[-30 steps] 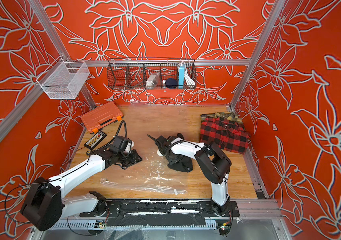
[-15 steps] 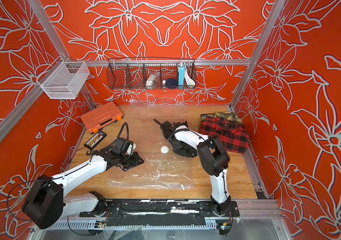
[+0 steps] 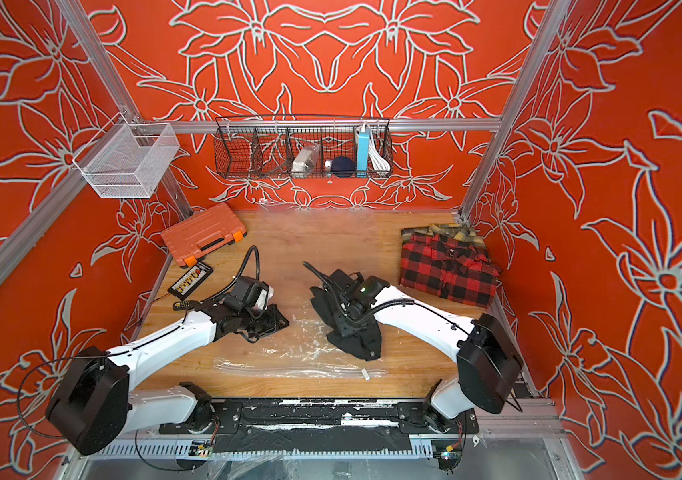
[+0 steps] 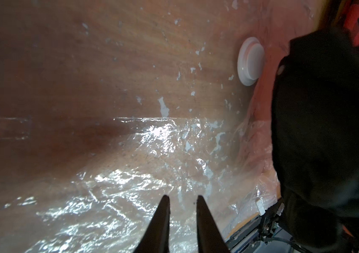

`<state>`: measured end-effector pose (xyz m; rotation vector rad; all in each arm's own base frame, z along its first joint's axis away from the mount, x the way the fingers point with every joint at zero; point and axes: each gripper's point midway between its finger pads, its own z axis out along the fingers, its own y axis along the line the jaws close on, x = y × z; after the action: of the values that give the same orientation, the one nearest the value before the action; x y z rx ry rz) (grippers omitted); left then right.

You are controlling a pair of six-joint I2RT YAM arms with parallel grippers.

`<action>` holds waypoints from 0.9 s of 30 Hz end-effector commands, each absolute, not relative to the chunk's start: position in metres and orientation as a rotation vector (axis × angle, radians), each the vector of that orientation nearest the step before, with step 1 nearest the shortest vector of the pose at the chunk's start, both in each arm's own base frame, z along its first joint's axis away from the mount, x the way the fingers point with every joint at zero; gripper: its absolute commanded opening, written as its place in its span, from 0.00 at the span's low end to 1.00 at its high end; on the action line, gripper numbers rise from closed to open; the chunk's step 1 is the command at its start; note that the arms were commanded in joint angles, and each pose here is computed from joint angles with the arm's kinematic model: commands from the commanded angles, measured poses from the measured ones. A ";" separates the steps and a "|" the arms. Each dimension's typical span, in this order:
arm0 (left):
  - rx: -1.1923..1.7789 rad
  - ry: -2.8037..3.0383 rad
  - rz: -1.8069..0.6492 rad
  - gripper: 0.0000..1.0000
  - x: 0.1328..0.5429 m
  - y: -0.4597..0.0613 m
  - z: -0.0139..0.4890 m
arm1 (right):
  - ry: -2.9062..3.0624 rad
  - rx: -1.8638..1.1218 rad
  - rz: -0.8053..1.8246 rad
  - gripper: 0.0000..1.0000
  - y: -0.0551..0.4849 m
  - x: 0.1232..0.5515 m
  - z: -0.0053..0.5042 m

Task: Place the folded shirt into the vacuum bag
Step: Adjust the vacuum bag at the center of the board.

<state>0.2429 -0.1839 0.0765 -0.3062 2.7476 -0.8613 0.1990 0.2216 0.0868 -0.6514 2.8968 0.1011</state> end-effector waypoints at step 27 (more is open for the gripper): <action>0.036 2.756 -0.766 0.46 0.220 -0.204 0.101 | 2.873 -0.602 -0.426 0.00 0.181 0.329 0.067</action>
<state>0.2242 -0.2033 0.0925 -0.0632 2.7641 -0.8127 0.3318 0.1881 0.0369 -0.6271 2.9142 -0.4572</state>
